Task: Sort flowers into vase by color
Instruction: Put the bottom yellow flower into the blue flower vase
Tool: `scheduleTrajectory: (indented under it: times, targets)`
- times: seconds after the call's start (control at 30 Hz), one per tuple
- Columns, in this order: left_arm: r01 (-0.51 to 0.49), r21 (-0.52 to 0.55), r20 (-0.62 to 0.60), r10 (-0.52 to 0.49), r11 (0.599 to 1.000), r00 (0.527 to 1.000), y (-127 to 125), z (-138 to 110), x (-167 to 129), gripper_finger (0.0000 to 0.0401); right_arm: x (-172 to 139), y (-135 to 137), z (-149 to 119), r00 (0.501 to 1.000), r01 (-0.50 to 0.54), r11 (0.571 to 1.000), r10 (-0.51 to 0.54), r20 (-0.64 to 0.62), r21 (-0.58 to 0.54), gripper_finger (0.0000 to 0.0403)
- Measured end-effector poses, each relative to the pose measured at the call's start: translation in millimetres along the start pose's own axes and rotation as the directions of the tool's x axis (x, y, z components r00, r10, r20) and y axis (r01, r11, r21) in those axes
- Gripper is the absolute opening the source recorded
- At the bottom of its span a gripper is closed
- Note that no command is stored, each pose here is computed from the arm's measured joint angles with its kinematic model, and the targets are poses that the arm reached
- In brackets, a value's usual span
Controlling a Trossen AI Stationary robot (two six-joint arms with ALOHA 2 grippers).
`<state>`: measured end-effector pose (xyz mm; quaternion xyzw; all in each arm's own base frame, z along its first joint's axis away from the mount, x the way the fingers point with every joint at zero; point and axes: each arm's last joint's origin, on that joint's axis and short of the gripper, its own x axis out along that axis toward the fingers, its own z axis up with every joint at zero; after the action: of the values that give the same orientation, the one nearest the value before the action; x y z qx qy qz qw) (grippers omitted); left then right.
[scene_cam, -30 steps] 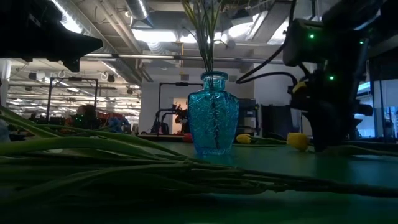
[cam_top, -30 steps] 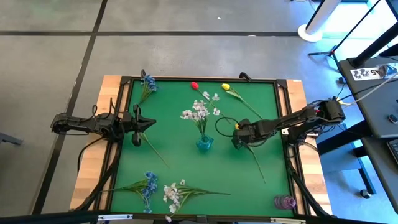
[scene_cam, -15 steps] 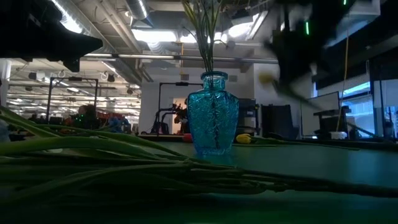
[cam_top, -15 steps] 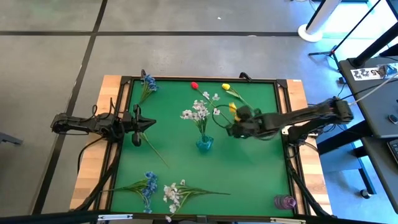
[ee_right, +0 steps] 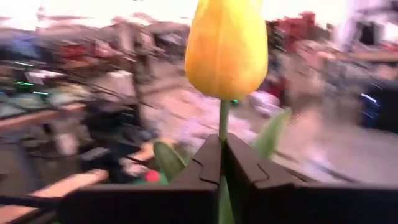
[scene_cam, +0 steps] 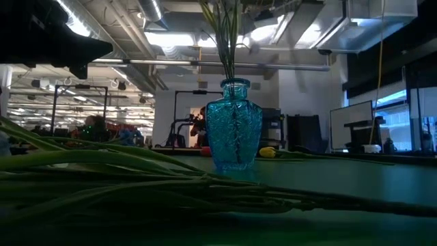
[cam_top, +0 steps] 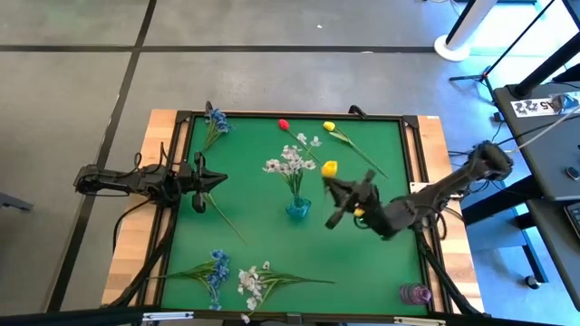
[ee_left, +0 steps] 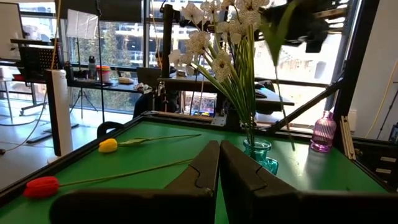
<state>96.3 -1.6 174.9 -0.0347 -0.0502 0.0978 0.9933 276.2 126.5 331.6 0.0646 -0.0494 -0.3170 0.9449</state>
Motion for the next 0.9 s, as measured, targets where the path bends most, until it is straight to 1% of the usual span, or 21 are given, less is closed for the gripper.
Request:
scheduleTrajectory:
  times: [0.07, 0.13, 0.17, 0.23, 0.3, 0.47, 0.57, 0.77, 0.9]
  targets:
    - [0.0, 0.0, 0.0, 0.0, 1.0, 1.0, 0.0, -0.1, 0.0, 0.001, 10.6, 8.4, -2.5, 0.993, -0.096, 0.995, 0.098, 0.067, -0.027, 0.0007]
    - [0.0, 0.0, 0.0, 0.0, 1.0, 1.0, 0.0, 0.0, 0.0, 0.001, 21.0, 13.7, -4.1, 0.967, -0.187, 0.98, 0.196, 0.162, -0.069, 0.0004]
    - [0.0, 0.0, 0.0, 0.0, 1.0, 1.0, 0.0, -0.1, 0.0, 0.001, 25.3, 14.3, -3.3, 0.95, -0.212, 0.973, 0.228, 0.215, -0.094, 0.0004]
    - [0.0, 0.0, 0.0, 0.0, 1.0, 1.0, 0.0, -0.1, 0.0, 0.001, 28.7, 13.0, 1.3, 0.919, -0.222, 0.965, 0.254, 0.302, -0.136, 0.0005]
    - [0.0, 0.001, -0.001, 0.0, 1.0, 1.0, 0.0, -0.1, 0.0, 0.001, 32.2, 10.2, 4.4, 0.904, -0.211, 0.959, 0.264, 0.337, -0.188, 0.0007]
    - [0.0, 0.0, 0.0, 0.0, 1.0, 1.0, 0.0, 0.0, 0.0, 0.001, 40.8, 8.6, -0.7, 0.904, -0.218, 0.941, 0.294, 0.309, -0.257, 0.0004]
    - [0.0, 0.0, 0.0, 0.0, 1.0, 1.0, 0.0, 0.0, 0.0, 0.001, 42.0, 9.8, -6.2, 0.921, -0.214, 0.93, 0.294, 0.257, -0.298, 0.0005]
    - [0.0, 0.0, -0.001, 0.0, 1.0, 1.0, 0.0, -0.1, 0.0, 0.001, 41.4, 10.9, -7.9, 0.921, -0.225, 0.925, 0.305, 0.243, -0.308, 0.0007]
    - [0.0, 0.0, 0.0, 0.0, 1.0, 1.0, 0.0, 0.0, 0.0, 0.001, 43.2, 13.0, -19.4, 0.935, -0.264, 0.909, 0.323, 0.146, -0.321, 0.001]
